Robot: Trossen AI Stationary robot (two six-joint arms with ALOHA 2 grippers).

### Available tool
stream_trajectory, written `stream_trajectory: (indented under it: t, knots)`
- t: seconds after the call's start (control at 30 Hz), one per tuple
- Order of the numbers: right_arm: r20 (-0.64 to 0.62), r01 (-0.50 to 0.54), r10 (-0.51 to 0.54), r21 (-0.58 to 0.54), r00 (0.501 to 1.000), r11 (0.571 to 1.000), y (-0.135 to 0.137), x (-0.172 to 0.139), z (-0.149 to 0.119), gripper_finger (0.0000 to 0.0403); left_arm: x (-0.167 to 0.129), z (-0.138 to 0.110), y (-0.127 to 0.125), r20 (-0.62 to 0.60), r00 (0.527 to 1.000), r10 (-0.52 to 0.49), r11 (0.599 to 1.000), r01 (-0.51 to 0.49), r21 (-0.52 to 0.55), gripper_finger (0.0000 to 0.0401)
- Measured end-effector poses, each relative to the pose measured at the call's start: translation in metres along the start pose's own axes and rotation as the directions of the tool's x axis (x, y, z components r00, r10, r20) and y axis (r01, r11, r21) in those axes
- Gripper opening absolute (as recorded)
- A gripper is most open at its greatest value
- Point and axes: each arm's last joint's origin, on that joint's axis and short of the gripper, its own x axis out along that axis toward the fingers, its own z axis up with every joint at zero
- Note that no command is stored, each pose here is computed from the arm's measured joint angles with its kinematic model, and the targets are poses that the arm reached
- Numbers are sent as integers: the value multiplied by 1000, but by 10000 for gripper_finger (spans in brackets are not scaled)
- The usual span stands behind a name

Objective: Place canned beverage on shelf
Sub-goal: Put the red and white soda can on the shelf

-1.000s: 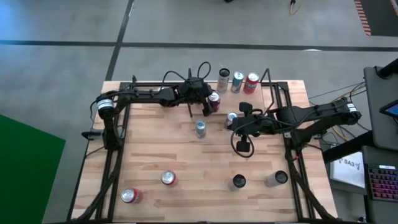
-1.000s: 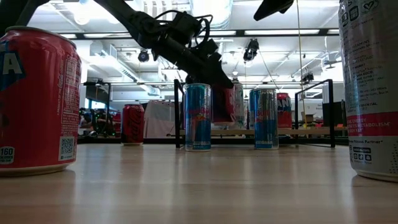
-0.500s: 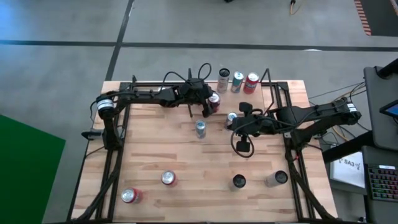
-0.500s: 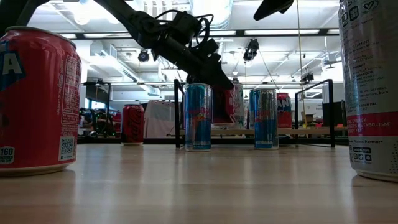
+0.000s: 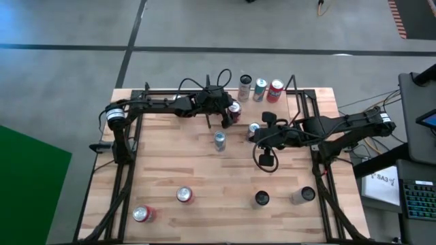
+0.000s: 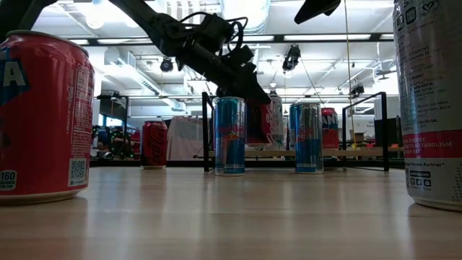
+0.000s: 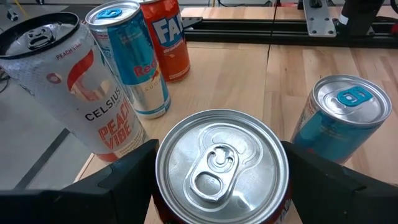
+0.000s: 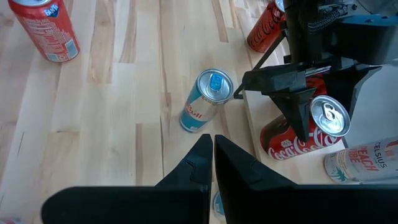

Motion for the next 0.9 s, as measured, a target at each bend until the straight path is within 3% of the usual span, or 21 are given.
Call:
stream_trajectory:
  t: [0.9]
  knots:
    - [-1,0,0,6,1000,1000,0,0,0,9,1,-8,-2,-5,1000,-3,1000,3,-7,289]
